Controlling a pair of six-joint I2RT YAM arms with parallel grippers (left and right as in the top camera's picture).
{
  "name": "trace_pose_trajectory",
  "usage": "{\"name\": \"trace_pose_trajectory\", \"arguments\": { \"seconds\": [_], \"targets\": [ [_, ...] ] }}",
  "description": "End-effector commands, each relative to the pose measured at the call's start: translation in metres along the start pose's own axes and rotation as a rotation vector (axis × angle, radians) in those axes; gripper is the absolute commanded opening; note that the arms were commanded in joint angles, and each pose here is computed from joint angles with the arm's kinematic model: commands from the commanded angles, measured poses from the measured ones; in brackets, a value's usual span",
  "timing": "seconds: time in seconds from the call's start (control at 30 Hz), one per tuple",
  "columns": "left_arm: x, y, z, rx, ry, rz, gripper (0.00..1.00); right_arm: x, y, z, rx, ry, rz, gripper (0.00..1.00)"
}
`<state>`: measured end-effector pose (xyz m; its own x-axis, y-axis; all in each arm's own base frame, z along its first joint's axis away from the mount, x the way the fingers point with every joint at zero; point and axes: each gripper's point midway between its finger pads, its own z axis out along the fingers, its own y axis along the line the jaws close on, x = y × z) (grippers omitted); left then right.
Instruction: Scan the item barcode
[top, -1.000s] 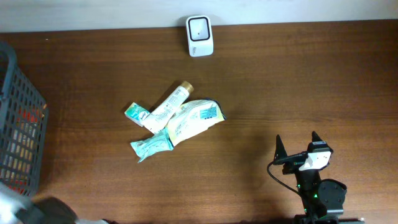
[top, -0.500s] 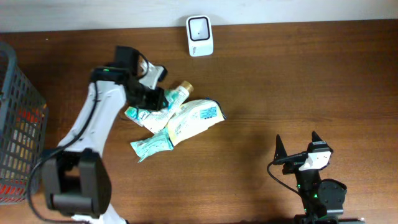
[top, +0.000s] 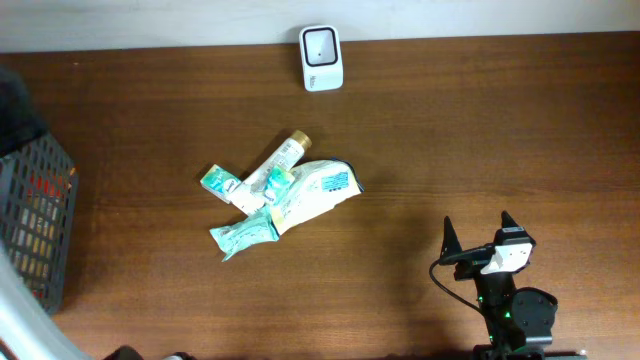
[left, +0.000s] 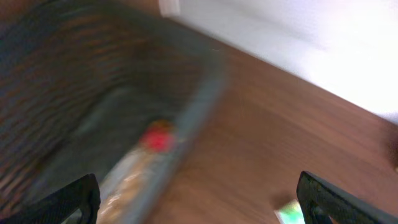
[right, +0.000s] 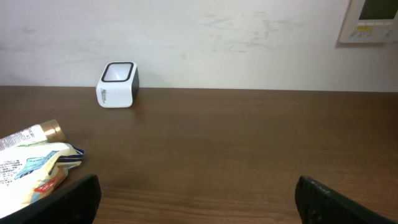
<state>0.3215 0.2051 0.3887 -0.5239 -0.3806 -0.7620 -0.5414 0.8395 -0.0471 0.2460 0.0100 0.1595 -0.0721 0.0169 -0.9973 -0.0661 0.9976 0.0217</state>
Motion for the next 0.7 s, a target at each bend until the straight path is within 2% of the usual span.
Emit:
{"name": "trace_pose_trajectory", "arguments": {
  "seconds": [0.0, 0.07, 0.23, 0.3, 0.47, 0.53, 0.67],
  "targets": [
    [0.028, 0.082, 0.029, -0.190, 0.096, -0.220, 0.99, 0.003, 0.000, 0.000, 0.000, 0.003, 0.000, 0.99],
    [0.053, 0.112, 0.048, -0.238, 0.161, -0.260, 0.99, 0.003, 0.000, 0.000, 0.000, 0.003, 0.000, 0.99],
    [0.114, 0.154, 0.111, -0.256, 0.352, -0.172, 0.99, 0.003, 0.000, 0.000, 0.000, 0.003, 0.000, 0.99],
    [0.128, 0.169, 0.127, -0.250, 0.407, -0.128, 0.99, 0.003, 0.000, 0.000, 0.000, 0.003, 0.000, 0.99],
    [0.170, 0.159, 0.175, -0.012, 0.541, 0.050, 1.00, 0.003, 0.000, 0.000, 0.000, 0.003, 0.000, 0.99],
    [0.182, 0.143, 0.189, 0.110, 0.553, 0.063, 1.00, 0.003, 0.000, 0.000, 0.000, 0.003, 0.000, 0.99],
    [0.211, 0.125, 0.210, 0.230, 0.626, 0.047, 1.00, 0.003, 0.000, 0.000, 0.000, 0.003, 0.000, 0.99]
  ]
}}
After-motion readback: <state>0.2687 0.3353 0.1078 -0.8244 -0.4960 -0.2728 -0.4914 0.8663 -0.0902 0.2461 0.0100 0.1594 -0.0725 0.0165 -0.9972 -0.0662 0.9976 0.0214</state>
